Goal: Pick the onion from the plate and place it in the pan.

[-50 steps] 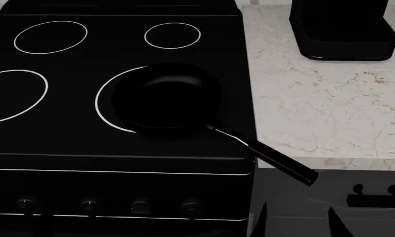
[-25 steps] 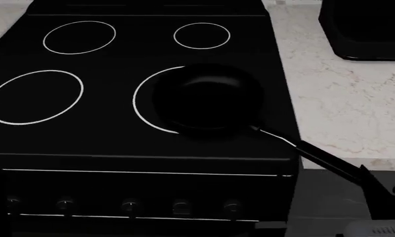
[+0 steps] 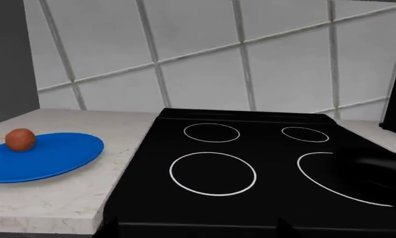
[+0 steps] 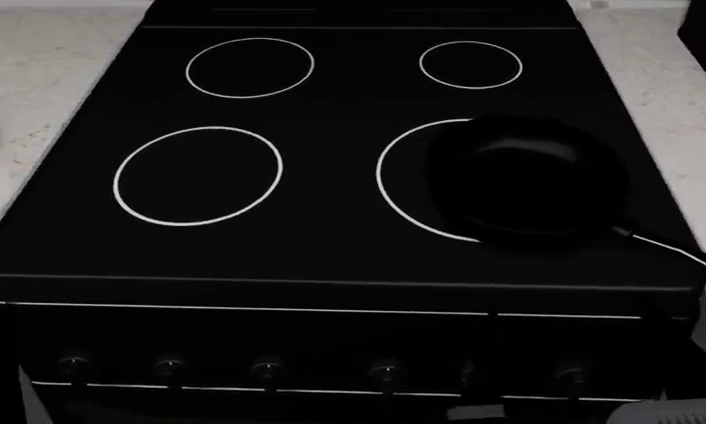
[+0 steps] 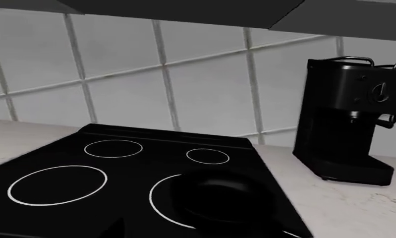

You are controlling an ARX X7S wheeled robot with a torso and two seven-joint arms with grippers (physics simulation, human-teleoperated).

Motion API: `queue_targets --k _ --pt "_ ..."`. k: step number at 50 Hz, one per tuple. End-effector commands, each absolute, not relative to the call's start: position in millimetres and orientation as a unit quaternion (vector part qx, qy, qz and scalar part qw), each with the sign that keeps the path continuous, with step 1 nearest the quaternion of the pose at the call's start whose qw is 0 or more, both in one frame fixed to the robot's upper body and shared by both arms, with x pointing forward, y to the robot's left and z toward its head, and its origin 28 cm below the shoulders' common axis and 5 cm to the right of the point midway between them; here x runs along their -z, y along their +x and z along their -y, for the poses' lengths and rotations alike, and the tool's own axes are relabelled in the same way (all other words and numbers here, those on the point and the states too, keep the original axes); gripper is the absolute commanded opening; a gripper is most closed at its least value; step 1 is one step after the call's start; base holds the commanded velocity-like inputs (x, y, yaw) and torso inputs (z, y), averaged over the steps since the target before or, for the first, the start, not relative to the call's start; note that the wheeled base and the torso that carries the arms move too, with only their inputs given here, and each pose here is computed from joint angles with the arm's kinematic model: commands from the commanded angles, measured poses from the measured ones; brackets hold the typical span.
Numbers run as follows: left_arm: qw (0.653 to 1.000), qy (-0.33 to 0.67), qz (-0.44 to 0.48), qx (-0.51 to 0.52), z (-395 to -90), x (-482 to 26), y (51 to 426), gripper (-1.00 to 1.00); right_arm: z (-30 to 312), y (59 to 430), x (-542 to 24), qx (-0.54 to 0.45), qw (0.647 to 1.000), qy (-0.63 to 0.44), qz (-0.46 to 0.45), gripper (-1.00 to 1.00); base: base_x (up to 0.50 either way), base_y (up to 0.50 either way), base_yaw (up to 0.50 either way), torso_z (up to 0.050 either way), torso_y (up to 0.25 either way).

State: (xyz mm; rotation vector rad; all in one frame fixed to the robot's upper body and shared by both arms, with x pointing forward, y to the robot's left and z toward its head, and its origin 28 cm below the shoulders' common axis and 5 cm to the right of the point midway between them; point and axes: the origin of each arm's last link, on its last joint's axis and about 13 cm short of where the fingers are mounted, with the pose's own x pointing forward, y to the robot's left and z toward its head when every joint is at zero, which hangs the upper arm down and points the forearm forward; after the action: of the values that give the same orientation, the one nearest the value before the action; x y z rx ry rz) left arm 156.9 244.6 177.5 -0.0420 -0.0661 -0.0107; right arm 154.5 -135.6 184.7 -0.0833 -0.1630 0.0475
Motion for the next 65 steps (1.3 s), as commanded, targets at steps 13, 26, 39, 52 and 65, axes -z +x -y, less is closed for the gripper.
queue_targets --k 13,26,39,52,65 --pt "0.999 -0.02 0.03 0.006 -243 -174 156 1.0 136 152 -182 -0.028 0.995 -0.045 0.079 1.0 0.0 0.5 0.0 0.0 0.0" --pt "0.999 -0.022 0.033 0.009 -242 -177 157 1.0 134 153 -182 -0.028 0.995 -0.049 0.078 1.0 0.0 0.5 0.0 0.0 0.0" --pt "0.999 -0.02 0.032 0.009 -241 -177 159 1.0 134 154 -183 -0.033 0.995 -0.049 0.078 1.0 0.0 0.5 0.0 0.0 0.0" --pt "0.999 -0.018 0.035 0.005 -244 -178 158 1.0 132 153 -183 -0.034 0.995 -0.046 0.077 1.0 0.0 0.5 0.0 0.0 0.0" --pt "0.999 -0.01 0.044 -0.007 -249 -184 160 1.0 134 153 -188 -0.028 0.996 -0.048 0.07 1.0 0.0 0.26 0.0 0.0 0.0"
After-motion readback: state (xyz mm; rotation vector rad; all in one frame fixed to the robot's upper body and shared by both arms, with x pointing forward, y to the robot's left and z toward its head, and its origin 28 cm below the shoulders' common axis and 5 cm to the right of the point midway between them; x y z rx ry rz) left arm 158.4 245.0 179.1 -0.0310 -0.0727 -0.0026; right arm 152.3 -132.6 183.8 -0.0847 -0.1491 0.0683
